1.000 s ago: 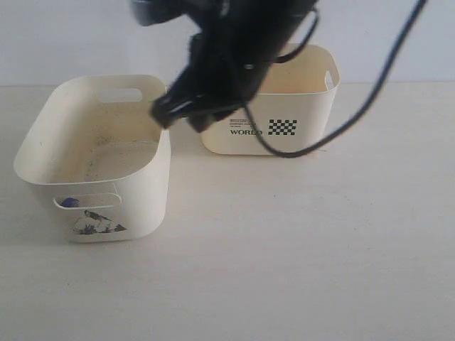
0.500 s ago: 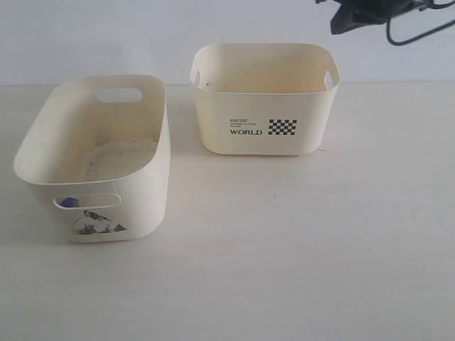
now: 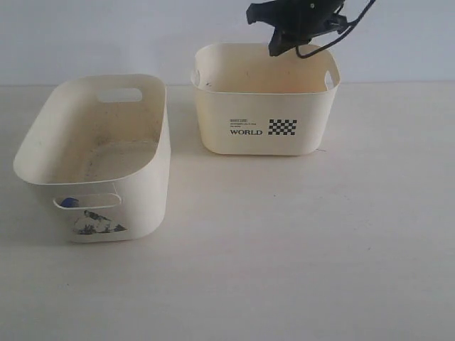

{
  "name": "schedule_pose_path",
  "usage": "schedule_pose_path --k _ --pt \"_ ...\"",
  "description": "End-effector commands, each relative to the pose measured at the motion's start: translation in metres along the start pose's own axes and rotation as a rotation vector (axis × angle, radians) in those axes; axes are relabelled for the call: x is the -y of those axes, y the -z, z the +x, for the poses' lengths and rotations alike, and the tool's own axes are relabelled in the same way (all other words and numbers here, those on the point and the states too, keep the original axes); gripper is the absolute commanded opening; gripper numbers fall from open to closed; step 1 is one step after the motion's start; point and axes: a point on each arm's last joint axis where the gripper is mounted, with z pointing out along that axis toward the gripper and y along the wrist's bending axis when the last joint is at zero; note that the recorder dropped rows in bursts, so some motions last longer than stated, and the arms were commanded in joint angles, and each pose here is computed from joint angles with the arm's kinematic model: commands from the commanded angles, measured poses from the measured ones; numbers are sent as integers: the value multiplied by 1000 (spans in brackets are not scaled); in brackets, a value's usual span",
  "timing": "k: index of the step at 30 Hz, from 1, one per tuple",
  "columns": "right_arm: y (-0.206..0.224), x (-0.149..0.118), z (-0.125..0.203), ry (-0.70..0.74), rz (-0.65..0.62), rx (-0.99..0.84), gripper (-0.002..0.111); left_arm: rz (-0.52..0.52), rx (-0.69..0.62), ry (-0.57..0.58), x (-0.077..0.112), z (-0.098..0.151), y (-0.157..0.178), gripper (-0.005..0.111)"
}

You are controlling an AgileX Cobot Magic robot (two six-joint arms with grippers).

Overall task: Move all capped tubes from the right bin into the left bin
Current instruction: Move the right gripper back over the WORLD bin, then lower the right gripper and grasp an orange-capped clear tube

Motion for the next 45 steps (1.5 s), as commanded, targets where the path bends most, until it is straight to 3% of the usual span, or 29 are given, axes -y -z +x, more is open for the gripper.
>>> schedule_pose_path --k 1,5,11,25,29,33,34,39,45 --pt "-15 -13 3 11 25 -18 0 -2 5 8 0 -1 0 4" --pt "-31 -22 11 45 42 -60 0 -2 5 8 0 -1 0 4" --pt "-34 -20 13 157 273 -59 0 -2 5 8 0 -1 0 4" --pt "-57 -17 24 179 299 -107 1 -2 5 8 0 -1 0 4" --pt "-64 -15 25 172 307 -99 18 -2 5 8 0 -1 0 4" --pt "-66 -16 19 86 297 -8 57 -2 5 8 0 -1 0 4" --pt "-67 -16 18 65 294 7 60 -2 5 8 0 -1 0 4" --pt "-71 -14 22 51 301 -24 45 -2 5 8 0 -1 0 4" --pt "-80 -10 31 47 319 -94 59 -2 5 8 0 -1 0 4"
